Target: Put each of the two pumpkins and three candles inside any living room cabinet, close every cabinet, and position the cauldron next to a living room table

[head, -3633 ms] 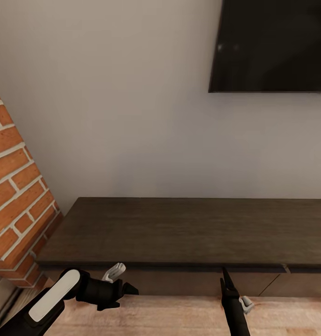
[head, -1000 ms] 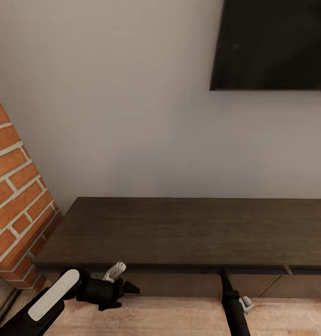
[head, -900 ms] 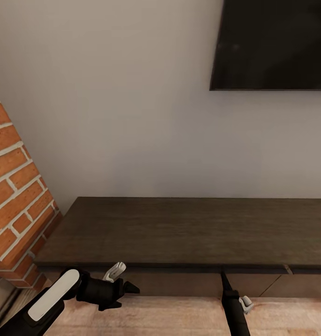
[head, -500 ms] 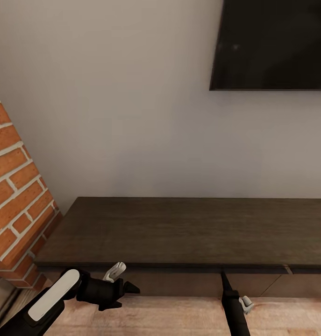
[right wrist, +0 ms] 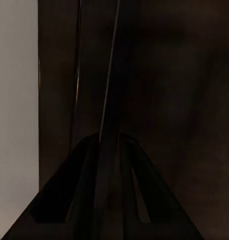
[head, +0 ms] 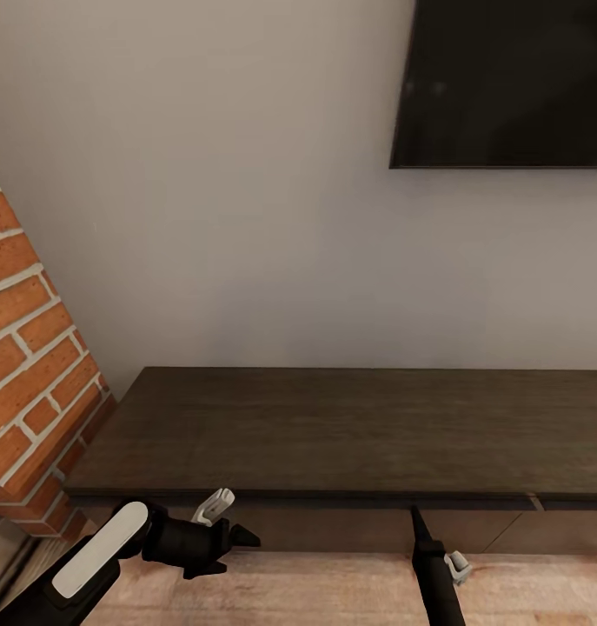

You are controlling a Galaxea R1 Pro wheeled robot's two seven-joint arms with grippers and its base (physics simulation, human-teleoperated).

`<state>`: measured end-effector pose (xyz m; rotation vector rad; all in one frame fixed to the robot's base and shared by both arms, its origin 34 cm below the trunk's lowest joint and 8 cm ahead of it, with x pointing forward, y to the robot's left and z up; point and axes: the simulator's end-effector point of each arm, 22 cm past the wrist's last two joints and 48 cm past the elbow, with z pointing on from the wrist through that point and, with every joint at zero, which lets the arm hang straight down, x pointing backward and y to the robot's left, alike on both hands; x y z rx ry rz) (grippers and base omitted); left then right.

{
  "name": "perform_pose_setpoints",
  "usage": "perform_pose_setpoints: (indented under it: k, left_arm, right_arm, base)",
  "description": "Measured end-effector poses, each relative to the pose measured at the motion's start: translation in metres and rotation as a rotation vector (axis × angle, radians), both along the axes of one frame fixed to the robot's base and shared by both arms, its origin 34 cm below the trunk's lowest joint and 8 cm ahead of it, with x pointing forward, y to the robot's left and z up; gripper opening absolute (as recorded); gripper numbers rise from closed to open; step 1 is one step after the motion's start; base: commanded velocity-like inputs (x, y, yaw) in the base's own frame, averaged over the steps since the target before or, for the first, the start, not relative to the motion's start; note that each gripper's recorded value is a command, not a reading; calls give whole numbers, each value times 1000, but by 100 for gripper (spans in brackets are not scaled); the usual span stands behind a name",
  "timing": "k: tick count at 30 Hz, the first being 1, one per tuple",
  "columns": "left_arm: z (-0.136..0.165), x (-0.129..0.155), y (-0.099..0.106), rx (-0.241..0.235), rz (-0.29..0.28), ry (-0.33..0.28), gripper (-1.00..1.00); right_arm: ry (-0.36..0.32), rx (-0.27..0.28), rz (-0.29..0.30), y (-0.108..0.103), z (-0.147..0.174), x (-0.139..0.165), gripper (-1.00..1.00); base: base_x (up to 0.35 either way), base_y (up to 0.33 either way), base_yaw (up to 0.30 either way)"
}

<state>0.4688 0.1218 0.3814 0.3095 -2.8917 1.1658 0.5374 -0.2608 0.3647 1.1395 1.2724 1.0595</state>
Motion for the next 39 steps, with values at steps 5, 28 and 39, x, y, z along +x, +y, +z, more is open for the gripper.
perform_pose_setpoints:
  k: [5,28,39]
  left_arm:
    - [0,0,0,0,0,0,100]
    - [0,1,0,0,0,-1,100]
    - [0,0,0,0,0,0,100]
  right_arm:
    - [0,0,2,0,0,0,-100]
    - [1,-2,4,1,0,0,-100]
    - [1,-1,5,2,0,1,-100]
  base:
    - [-61,0,0]
    - [-197,0,0]
    - [-184,0,0]
